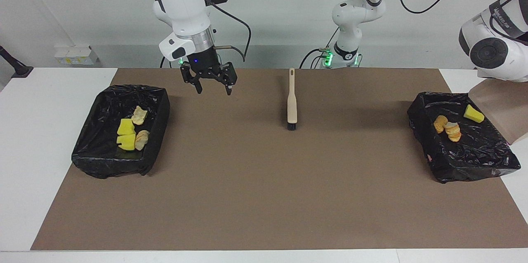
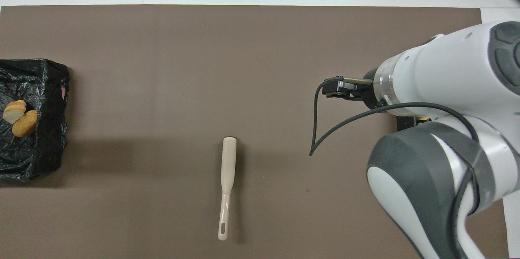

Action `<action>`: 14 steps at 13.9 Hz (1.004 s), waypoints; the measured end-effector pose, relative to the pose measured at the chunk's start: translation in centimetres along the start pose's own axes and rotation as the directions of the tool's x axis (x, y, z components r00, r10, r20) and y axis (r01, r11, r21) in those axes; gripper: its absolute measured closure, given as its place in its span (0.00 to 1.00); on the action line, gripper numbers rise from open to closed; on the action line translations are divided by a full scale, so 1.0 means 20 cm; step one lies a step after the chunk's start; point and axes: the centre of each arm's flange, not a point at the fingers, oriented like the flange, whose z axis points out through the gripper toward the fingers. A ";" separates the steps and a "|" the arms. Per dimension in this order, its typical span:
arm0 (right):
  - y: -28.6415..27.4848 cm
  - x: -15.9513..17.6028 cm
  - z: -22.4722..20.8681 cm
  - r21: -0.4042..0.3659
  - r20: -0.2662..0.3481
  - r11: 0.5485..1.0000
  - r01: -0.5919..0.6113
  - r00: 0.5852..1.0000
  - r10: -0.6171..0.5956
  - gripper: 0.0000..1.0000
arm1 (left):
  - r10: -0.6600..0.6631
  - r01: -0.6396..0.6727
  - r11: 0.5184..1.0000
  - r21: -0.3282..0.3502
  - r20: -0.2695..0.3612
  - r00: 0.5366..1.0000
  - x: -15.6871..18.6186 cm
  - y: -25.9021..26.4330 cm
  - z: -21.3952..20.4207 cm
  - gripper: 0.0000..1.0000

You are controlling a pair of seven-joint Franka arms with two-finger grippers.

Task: Sweep and dump trash in bin
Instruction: 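Carry the empty dustpan with the left gripper back to the table center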

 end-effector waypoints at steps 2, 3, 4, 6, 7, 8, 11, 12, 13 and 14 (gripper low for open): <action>0.09 0.04 -0.03 -0.034 0.000 0.999 0.029 1.000 -0.029 0.00 | -0.153 0.132 0.984 -0.122 -0.184 0.971 -0.06 0.03 -0.01 0.67; 0.13 0.06 -0.06 -0.048 0.005 0.998 0.038 0.999 -0.038 0.00 | -0.225 0.182 0.965 -0.187 -0.243 0.943 -0.09 0.05 -0.02 0.67; 0.18 0.08 -0.09 -0.063 0.010 0.997 0.046 0.999 -0.045 0.00 | -0.298 0.225 0.939 -0.259 -0.289 0.910 -0.10 0.07 -0.03 0.67; 0.26 0.13 -0.15 -0.073 0.011 0.996 0.055 0.998 -0.055 0.00 | -0.455 0.306 0.862 -0.404 -0.354 0.817 -0.06 0.12 -0.09 0.67; 0.27 0.14 -0.17 -0.073 0.010 0.996 0.056 0.998 -0.055 0.00 | -0.538 0.344 0.808 -0.479 -0.360 0.763 -0.02 0.13 -0.14 0.67; 0.27 0.14 -0.17 -0.073 0.008 0.996 0.056 0.998 -0.055 0.00 | -0.619 0.377 0.741 -0.556 -0.349 0.704 0.03 0.15 -0.21 0.67; 0.27 0.12 -0.17 -0.082 0.032 0.995 0.058 0.998 -0.056 0.00 | -0.790 0.437 0.546 -0.715 -0.264 0.553 0.34 0.23 -0.66 0.67; 0.28 0.12 -0.17 -0.086 0.042 0.995 0.058 0.998 -0.054 0.00 | -0.822 0.451 0.497 -0.741 -0.236 0.518 0.48 0.28 -0.85 0.67; 0.29 0.11 -0.16 -0.089 0.050 0.994 0.055 0.997 -0.051 0.00 | -0.836 0.446 0.479 -0.756 -0.237 0.495 0.61 0.34 -1.04 0.67; 0.32 0.11 -0.15 -0.094 0.058 0.994 0.051 0.997 -0.045 0.00 | -0.839 0.424 0.479 -0.769 -0.259 0.479 0.74 0.41 -1.20 0.67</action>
